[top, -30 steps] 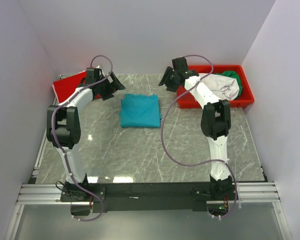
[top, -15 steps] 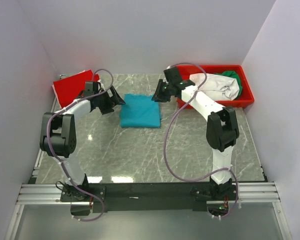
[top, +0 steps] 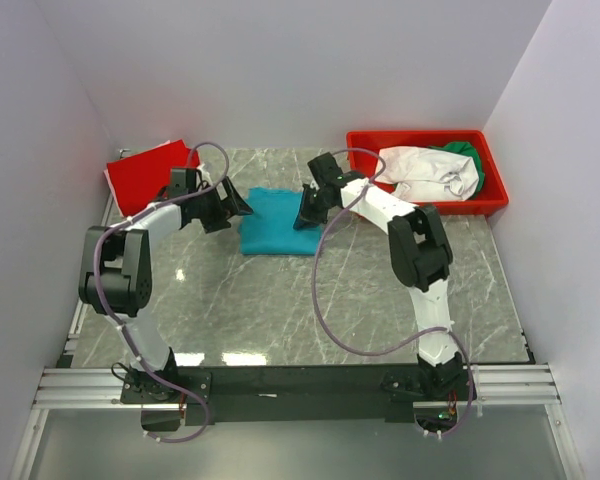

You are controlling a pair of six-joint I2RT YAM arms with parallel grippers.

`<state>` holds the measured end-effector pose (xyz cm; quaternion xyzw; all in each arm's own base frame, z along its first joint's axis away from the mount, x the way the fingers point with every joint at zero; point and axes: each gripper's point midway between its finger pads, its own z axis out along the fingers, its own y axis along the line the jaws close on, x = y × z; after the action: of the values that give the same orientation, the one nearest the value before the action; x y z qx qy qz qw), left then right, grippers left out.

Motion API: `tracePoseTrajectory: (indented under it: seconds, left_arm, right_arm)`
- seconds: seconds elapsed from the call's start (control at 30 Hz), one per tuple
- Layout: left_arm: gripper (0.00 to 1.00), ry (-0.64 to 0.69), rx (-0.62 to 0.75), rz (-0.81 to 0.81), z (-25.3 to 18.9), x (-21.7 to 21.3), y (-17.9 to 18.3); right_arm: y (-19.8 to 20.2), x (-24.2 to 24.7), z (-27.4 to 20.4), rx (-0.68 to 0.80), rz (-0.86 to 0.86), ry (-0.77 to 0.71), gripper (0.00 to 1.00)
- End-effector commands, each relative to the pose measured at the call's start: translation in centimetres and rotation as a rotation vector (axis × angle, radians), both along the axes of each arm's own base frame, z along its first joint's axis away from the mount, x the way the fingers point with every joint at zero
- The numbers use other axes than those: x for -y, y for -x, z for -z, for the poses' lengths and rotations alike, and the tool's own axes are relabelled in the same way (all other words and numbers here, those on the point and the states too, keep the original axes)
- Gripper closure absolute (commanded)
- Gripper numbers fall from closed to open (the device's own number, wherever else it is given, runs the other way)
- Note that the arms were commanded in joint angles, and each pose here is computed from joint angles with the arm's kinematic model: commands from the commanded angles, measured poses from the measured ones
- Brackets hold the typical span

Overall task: Fold and stack the t-shirts
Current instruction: Neatly place the folded tshirt to the corner

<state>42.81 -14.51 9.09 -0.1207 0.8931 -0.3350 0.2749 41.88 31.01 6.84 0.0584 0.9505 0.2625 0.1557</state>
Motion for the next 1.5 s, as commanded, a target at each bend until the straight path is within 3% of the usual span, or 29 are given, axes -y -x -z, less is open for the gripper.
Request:
tracePoseTrajectory:
  seconds: [0.0,0.17,0.37,0.67,1.23,1.33,1.43,1.47]
  left_arm:
    - [0.03,-0.005,0.025,0.024,0.1,0.0,-1.1]
    - [0.03,-0.066,-0.001,0.001,1.6,-0.9,-1.5]
    - [0.02,-0.028,-0.037,-0.011,3.2,-0.4,-1.7]
    - [0.02,0.054,-0.064,-0.007,4.6,0.9,-1.8]
    - [0.03,0.016,-0.161,0.056,8.8,5.5,0.3]
    - [0.08,-0.007,-0.177,0.060,9.5,5.9,0.4]
    - [0.25,-0.027,-0.204,0.049,10.2,5.8,0.5]
    - [0.36,-0.033,-0.214,0.046,10.5,5.7,0.6]
  right_arm:
    - [-0.1,-0.2,0.7,-0.053,0.002,0.019,0.81]
    - [0.5,1.0,3.9,-0.138,0.026,0.098,0.82]
    - [1.6,2.2,5.8,-0.189,0.037,0.142,0.82]
    - [1.9,2.7,6.3,-0.198,0.041,0.156,0.82]
    - [1.8,1.9,5.0,-0.179,0.036,0.105,0.83]
    - [1.8,1.9,4.9,-0.177,0.036,0.099,0.83]
    - [1.9,2.0,4.9,-0.177,0.033,0.101,0.83]
    - [1.9,2.0,5.0,-0.177,0.033,0.101,0.83]
